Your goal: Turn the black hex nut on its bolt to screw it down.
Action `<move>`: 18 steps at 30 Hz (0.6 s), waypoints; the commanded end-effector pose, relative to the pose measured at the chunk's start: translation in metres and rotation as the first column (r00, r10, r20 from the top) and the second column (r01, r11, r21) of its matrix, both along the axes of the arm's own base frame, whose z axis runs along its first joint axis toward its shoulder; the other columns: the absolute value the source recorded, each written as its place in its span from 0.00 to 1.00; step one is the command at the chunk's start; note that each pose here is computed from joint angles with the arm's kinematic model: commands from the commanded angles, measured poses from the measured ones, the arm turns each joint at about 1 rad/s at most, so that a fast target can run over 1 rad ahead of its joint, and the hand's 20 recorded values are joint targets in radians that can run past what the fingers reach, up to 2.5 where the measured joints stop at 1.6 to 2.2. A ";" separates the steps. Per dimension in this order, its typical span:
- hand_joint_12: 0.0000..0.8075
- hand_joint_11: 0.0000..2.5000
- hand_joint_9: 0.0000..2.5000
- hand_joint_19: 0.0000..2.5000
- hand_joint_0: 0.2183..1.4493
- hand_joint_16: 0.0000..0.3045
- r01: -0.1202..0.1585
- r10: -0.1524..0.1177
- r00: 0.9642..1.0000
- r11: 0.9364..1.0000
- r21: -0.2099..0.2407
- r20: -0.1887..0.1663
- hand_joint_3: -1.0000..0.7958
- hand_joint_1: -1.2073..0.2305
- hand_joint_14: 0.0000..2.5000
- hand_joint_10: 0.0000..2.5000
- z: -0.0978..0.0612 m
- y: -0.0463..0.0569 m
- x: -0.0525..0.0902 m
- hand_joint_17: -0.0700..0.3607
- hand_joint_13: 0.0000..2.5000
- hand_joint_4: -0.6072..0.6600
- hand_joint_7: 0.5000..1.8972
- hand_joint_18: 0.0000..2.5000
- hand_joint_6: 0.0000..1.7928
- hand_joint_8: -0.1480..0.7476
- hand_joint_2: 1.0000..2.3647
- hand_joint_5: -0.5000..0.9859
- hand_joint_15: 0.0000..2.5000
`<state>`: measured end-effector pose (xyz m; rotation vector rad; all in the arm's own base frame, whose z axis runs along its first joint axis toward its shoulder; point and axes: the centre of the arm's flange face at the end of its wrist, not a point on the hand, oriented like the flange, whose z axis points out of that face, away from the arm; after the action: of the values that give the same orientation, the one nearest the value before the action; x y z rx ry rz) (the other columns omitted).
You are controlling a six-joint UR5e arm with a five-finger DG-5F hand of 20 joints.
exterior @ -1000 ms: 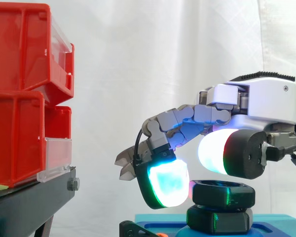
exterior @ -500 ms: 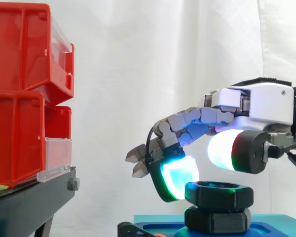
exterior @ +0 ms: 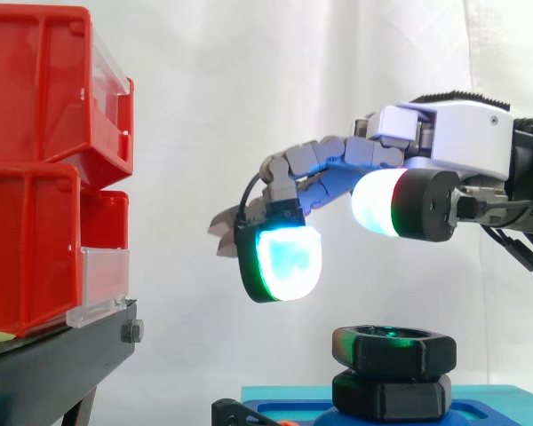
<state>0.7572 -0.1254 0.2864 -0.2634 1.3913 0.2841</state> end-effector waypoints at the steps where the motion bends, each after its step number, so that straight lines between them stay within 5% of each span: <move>1: 0.39 0.04 0.28 0.13 0.22 0.16 -0.015 0.015 1.000 1.000 0.000 0.010 0.28 0.71 0.00 0.00 0.001 0.013 0.003 0.42 0.20 0.63 0.55 0.17 0.28 0.44 0.00 0.30 0.02; 5: 0.39 0.03 0.28 0.13 0.22 0.16 -0.027 0.027 1.000 1.000 0.008 0.002 0.28 0.71 0.00 0.00 0.000 0.032 0.006 0.42 0.20 0.65 0.46 0.17 0.28 0.43 0.00 0.29 0.02; 11: 0.39 0.03 0.28 0.13 0.22 0.16 -0.025 0.025 1.000 1.000 0.018 -0.003 0.28 0.71 0.00 0.00 0.000 0.048 0.009 0.42 0.20 0.68 0.40 0.17 0.28 0.43 0.00 0.29 0.02; 16: 0.39 0.03 0.27 0.13 0.22 0.16 -0.019 0.019 1.000 1.000 0.021 -0.006 0.28 0.71 0.00 0.00 -0.003 0.054 0.010 0.42 0.20 0.69 0.38 0.17 0.28 0.43 0.00 0.29 0.02; 18: 0.39 0.03 0.27 0.13 0.22 0.16 -0.020 0.021 0.999 1.000 0.021 -0.031 0.28 0.71 0.00 0.00 -0.021 0.055 0.012 0.42 0.20 0.68 0.38 0.17 0.28 0.43 0.00 0.29 0.02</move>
<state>0.7674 -0.0728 0.2817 -0.2610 1.3941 0.3169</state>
